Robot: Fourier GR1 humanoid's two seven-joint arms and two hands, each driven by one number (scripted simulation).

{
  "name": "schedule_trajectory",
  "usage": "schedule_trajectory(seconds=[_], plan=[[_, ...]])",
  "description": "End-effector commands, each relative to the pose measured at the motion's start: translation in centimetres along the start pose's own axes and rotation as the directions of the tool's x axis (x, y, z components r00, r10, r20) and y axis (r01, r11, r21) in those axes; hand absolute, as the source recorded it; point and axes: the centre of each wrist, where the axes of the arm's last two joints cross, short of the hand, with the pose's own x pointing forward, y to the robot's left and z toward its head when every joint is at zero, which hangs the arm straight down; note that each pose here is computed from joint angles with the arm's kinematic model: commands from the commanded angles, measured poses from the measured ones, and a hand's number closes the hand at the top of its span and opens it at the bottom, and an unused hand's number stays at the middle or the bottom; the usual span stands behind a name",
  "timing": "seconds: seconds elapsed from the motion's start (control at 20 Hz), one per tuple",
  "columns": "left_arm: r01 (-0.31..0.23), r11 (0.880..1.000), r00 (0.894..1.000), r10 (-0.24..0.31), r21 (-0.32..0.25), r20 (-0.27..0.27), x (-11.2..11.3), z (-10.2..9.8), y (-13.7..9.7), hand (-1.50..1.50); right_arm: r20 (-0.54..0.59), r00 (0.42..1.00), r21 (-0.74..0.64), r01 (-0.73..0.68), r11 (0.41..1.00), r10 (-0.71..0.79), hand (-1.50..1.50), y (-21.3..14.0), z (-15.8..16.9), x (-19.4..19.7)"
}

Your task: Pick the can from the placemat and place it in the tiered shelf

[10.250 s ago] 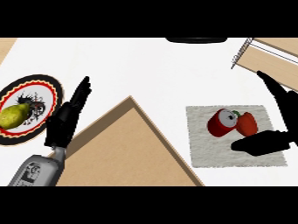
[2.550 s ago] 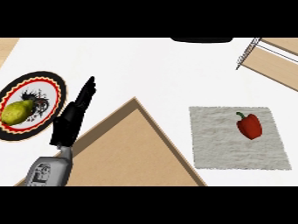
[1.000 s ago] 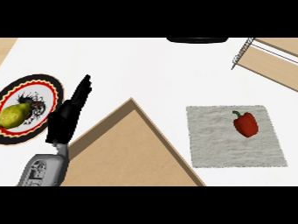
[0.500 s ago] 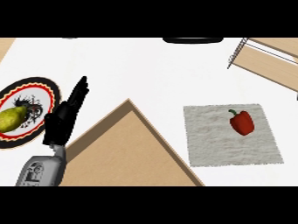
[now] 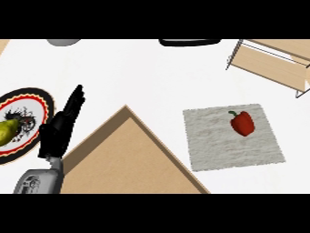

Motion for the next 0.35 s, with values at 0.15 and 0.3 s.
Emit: schedule_trajectory(seconds=[0.15,0.3], plan=[[-0.001,1.000,1.000,0.002,0.015,-0.006,-0.3,1.1,0.1,0.00,-0.004,0.989,0.069,-0.144,0.987,0.145,-1.50,-7.3,-0.5,-3.5],[-0.011,1.000,1.000,0.011,0.013,-0.012,-0.8,0.8,0.1,0.00,-0.001,0.993,0.109,-0.116,0.987,0.117,-1.50,-11.5,0.2,-2.9]])
